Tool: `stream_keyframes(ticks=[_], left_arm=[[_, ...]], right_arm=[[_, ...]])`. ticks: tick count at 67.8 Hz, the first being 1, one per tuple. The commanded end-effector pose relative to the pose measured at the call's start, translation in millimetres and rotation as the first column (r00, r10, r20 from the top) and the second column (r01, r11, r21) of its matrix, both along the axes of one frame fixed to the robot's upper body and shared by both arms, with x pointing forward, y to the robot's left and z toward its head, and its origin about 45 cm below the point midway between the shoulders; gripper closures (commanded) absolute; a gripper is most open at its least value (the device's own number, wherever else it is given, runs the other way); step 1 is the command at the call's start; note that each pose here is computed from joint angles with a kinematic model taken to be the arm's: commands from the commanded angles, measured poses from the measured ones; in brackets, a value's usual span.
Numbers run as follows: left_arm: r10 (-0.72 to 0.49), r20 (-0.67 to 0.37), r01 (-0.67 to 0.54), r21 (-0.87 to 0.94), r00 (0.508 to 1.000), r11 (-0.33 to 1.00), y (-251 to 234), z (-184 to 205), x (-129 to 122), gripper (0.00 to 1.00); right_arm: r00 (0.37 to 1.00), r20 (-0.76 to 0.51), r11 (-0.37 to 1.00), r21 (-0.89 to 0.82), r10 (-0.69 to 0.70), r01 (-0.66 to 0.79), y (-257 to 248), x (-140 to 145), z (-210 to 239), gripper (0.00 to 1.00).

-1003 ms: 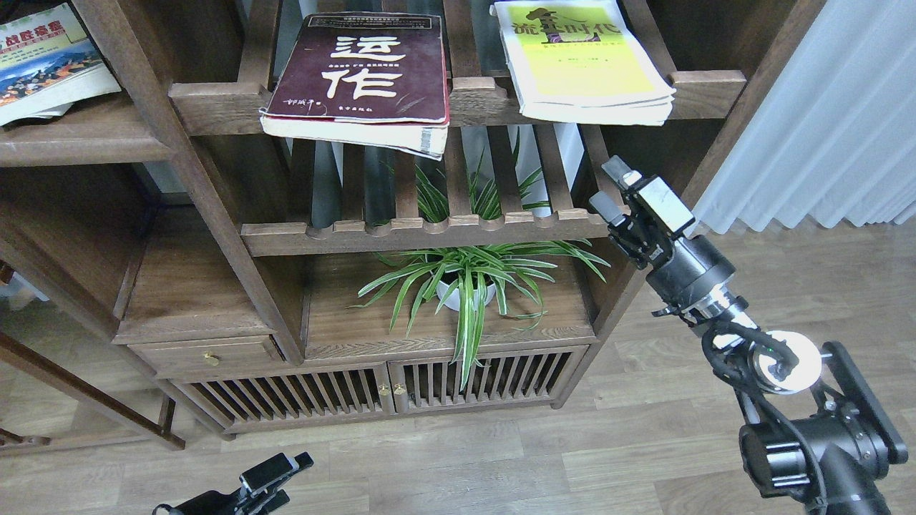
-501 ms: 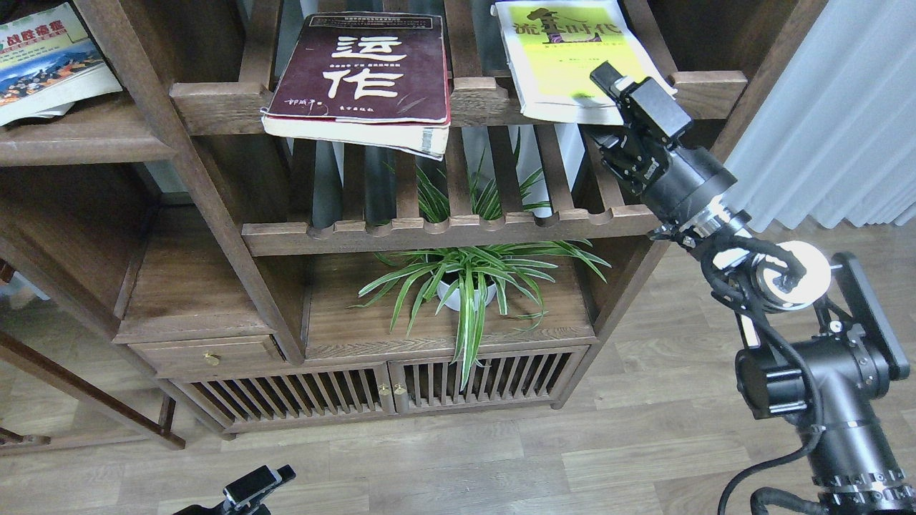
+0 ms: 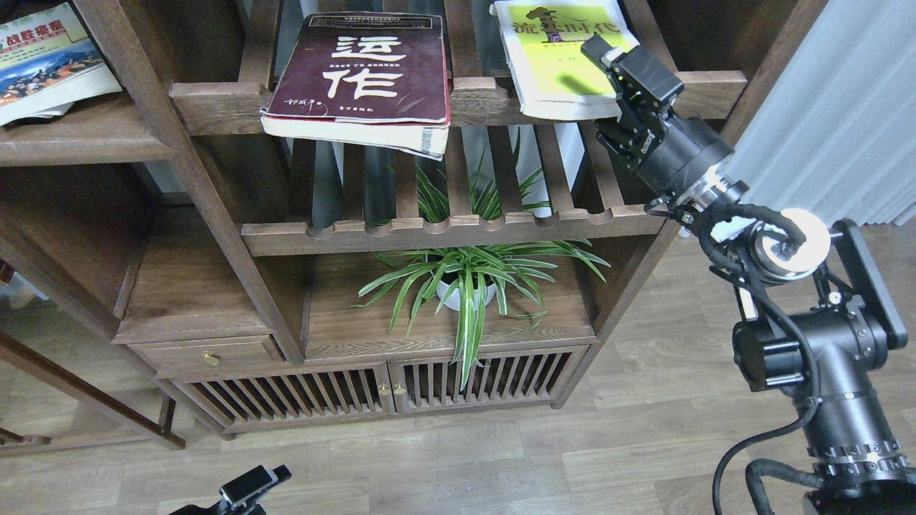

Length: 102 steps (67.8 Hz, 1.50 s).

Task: Organize books on shelf
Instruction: 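Grasp the yellow-green book and pull it down with the right gripper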

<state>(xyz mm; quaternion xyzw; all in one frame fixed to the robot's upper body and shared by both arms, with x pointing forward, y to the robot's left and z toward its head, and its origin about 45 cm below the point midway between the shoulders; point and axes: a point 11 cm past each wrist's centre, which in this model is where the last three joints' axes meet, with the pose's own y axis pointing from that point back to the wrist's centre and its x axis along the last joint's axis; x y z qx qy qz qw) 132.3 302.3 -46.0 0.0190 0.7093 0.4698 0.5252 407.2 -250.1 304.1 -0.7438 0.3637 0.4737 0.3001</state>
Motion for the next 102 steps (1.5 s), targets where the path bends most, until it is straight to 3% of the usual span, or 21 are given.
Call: stream_keyframes(ticks=[1, 8, 27, 45, 65, 73, 74, 80, 89, 102], left_arm=[[0.001, 0.0, -0.001, 0.003, 1.0, 1.0, 1.2, -0.1, -0.1, 0.0], [0.001, 0.0, -0.001, 0.003, 1.0, 1.0, 1.2, -0.1, -0.1, 0.0], [0.002, -0.001, -0.002, 0.005, 1.0, 1.0, 2.1, -0.4, -0.3, 0.0], [0.007, -0.009, -0.007, 0.011, 1.0, 1.0, 4.1, -2.1, -4.2, 0.0], [0.002, -0.013, -0.002, 0.004, 1.0, 1.0, -0.4, -3.6, -5.4, 0.0], [0.012, -0.007, -0.012, -0.002, 1.0, 1.0, -1.9, -2.8, -2.4, 0.0], [0.018, 0.006, -0.018, -0.009, 1.0, 1.0, -4.3, -0.7, 2.4, 0.0], [0.041, 0.032, -0.04, -0.031, 0.999, 0.999, -8.3, 4.2, 12.6, 0.0], [0.063, 0.075, -0.056, -0.093, 0.995, 0.994, -24.2, 15.8, 27.6, 0.0], [0.038, 0.126, -0.011, -0.203, 0.991, 0.979, -61.2, 36.7, 39.5, 0.0]], right_arm=[[1.0, 0.019, 1.0, 0.002, -0.002, 0.002, -3.4, -0.2, 3.1, 0.8], [0.999, 0.04, 1.0, 0.006, 0.002, -0.003, -4.2, -0.9, 5.9, 0.96], [0.996, 0.077, 0.999, 0.013, -0.037, 0.036, -27.2, -3.0, 13.9, 0.98], [0.979, 0.187, 0.989, 0.135, -0.081, 0.056, -77.1, -49.2, 0.2, 0.98], [0.963, 0.259, 0.979, 0.201, -0.075, 0.022, -95.7, -106.7, -15.1, 0.99], [0.981, 0.166, 0.975, 0.212, -0.097, 0.06, -102.0, -126.8, -44.1, 0.98], [0.989, 0.098, 0.972, 0.219, -0.107, 0.083, -103.8, -141.2, -64.6, 0.98], [0.994, 0.001, 0.969, 0.223, -0.112, 0.109, -102.0, -163.4, -93.0, 0.98], [0.989, -0.137, 0.961, 0.263, -0.048, 0.083, -71.4, -191.8, -133.7, 0.98], [0.973, -0.224, 0.948, 0.319, 0.047, 0.028, -27.7, -210.3, -162.8, 0.98]])
